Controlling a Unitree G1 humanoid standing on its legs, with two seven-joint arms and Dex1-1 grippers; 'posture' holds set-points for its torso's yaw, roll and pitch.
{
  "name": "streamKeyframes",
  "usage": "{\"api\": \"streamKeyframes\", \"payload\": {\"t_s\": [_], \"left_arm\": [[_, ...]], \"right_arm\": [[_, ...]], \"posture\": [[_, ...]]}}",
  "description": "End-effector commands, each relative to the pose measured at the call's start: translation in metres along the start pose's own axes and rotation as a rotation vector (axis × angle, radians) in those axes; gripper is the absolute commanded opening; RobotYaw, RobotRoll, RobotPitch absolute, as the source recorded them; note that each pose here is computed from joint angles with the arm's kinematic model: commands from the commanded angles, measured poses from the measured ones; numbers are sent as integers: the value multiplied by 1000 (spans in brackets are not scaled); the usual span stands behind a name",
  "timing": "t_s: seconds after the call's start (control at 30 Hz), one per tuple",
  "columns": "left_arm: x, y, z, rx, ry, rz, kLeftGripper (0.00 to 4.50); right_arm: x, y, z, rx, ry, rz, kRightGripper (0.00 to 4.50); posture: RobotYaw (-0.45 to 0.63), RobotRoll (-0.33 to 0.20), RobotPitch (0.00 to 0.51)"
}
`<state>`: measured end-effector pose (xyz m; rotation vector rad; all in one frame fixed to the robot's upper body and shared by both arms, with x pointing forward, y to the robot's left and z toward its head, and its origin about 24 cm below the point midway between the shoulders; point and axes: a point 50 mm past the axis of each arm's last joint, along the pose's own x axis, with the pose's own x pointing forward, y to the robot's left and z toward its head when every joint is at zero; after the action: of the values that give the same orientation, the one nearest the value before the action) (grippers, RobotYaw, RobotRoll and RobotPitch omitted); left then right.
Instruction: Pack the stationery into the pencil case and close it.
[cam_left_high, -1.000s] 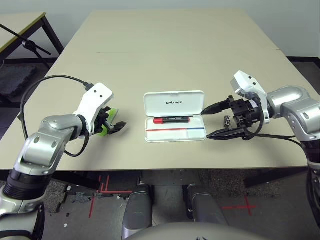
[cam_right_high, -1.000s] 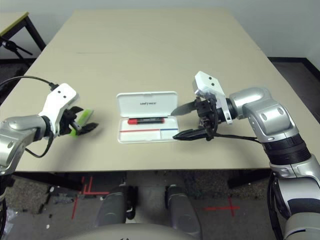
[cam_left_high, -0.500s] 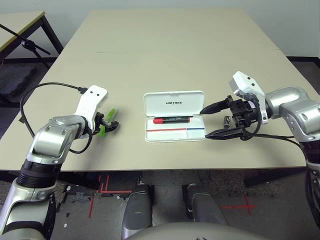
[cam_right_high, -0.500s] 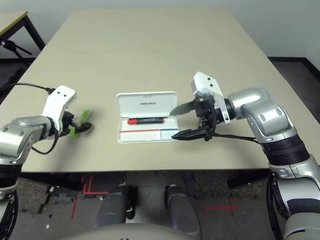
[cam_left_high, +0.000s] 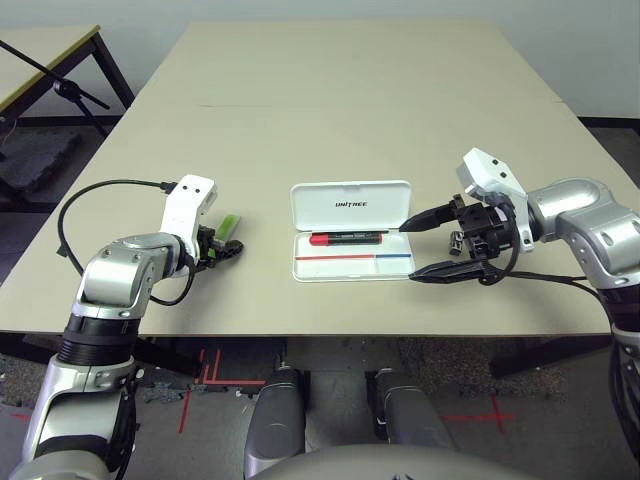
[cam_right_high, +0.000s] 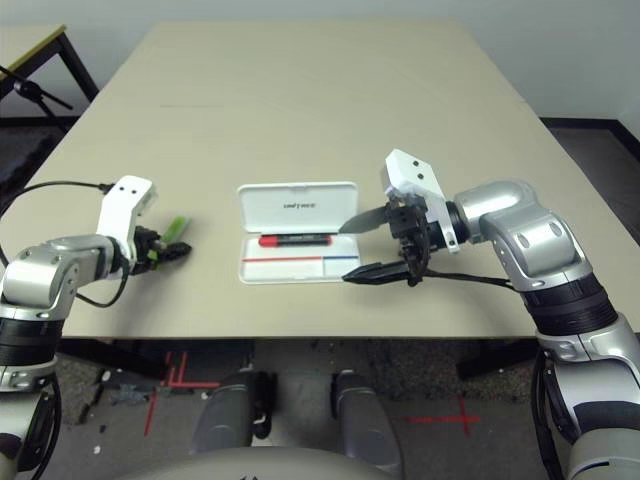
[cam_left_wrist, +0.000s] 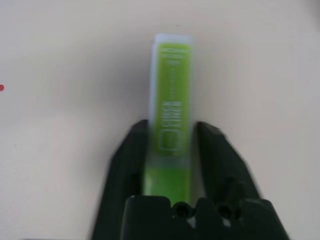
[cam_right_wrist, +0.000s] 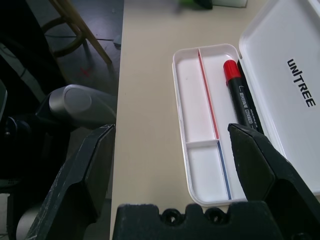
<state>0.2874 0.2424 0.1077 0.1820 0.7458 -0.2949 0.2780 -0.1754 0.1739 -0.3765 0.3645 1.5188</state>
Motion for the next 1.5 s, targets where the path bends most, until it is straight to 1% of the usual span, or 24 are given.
{"api": "streamKeyframes", "payload": {"t_s": [0.03,0.17,0.3,0.37,0.5,0.57,0.63,0.7,0.83,0.93,1.03,1.17,1.27,1.4,1.5], "left_arm": [[5,2,-10,-27,56,-1,1083],[0,5,-5,7,32,-2,1083],[-16,6,10,216,-59,-47,1083],[-24,6,16,282,-92,-82,1083],[-47,0,26,471,-169,-228,1083],[-55,-3,28,521,-180,-291,1083],[-66,-12,31,602,-198,-380,1083],[-76,-28,30,690,-193,-505,1083],[-84,-50,22,784,-158,-671,1083],[-78,-61,20,850,-134,-683,1083],[-68,-69,24,896,-141,-682,1083],[-53,-81,33,960,-161,-696,1083],[-41,-87,40,1001,-166,-689,1083],[-31,-103,55,1021,-198,-738,1083],[-25,-111,61,1042,-199,-761,1083]], "right_arm": [[2,1,-1,-12,17,11,4500],[3,0,-1,-16,20,9,4500],[3,-2,-1,-17,23,7,4500],[2,-2,-2,-17,25,5,4500],[2,-4,-3,-18,31,0,4500],[2,-5,-3,-19,32,-1,4500],[1,-7,-5,-18,36,-4,4500],[1,-8,-6,-17,42,-7,4500],[0,-9,-9,-6,59,-2,4500],[-1,-10,-12,3,68,-4,4500],[-3,-11,-14,6,80,-11,4500],[-5,-13,-16,5,95,-24,4500],[-8,-14,-17,7,109,-35,4500],[-11,-13,-21,14,132,-41,4500],[-13,-12,-22,18,139,-43,4500]], "posture": [[33,0,105],[36,0,105],[37,0,104],[37,0,104],[38,0,101],[38,0,100],[39,0,99],[39,0,99],[39,0,96],[39,0,93],[40,0,90],[32,0,86],[26,0,85],[12,0,83],[2,0,81]]}}
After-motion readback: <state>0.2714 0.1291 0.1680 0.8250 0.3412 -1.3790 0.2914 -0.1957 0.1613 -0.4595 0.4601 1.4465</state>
